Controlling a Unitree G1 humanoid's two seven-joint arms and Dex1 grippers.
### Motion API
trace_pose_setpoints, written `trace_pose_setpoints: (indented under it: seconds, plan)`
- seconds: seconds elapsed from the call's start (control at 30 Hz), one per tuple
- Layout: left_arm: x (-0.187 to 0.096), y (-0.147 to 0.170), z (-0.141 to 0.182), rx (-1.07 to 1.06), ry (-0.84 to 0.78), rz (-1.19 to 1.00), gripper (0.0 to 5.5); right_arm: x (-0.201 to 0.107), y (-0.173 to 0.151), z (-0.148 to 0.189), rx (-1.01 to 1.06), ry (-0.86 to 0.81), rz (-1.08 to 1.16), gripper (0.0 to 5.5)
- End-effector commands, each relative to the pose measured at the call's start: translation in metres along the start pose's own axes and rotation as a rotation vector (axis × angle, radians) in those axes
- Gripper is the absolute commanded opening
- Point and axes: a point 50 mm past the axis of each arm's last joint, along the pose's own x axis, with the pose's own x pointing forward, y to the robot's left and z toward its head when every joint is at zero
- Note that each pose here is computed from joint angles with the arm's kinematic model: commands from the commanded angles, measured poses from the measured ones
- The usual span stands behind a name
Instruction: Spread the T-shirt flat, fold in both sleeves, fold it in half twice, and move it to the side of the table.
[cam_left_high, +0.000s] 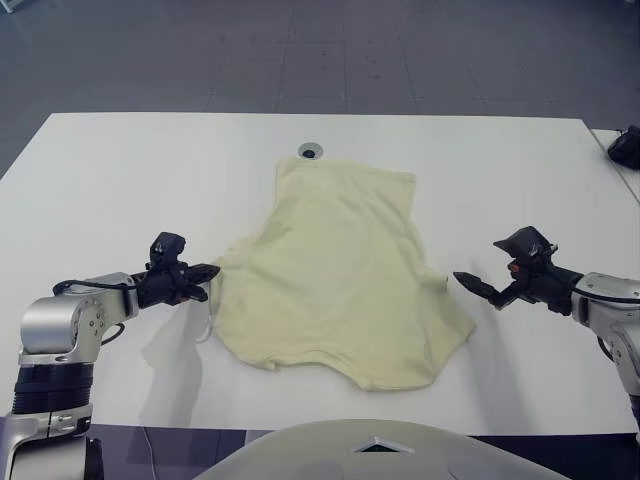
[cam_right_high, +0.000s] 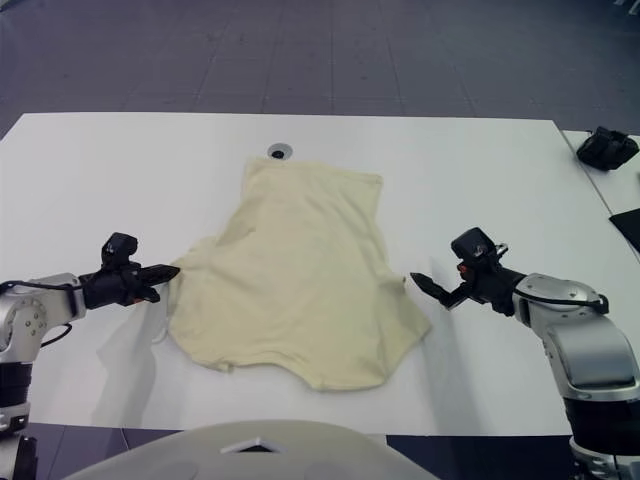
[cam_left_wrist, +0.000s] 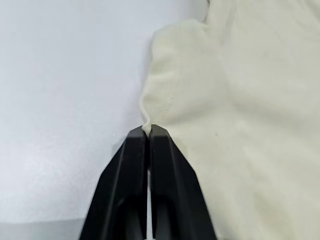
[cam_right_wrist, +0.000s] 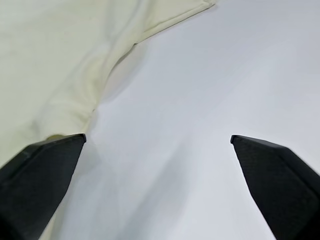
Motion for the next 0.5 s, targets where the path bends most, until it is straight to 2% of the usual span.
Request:
trace_pose_setpoints:
  seconds: [0.03,0.3,0.5]
  plan:
    - [-0.004,0.007,0.002,0.009,0.053,0.041,0.02,-0.002,0.009,-0.008,0.033,0.003,-0.018,5.40]
    - [-0.020,-0.004,0.035,0.092,0.009,0.022,0.02,-0.004,0.022,-0.018,0.084,0.000,-0.055,5.40]
    - [-0.026,-0.018,0.046,0.215,0.042,-0.024,0.02,-0.002,0.026,-0.019,0.097,-0.013,-0.072,5.40]
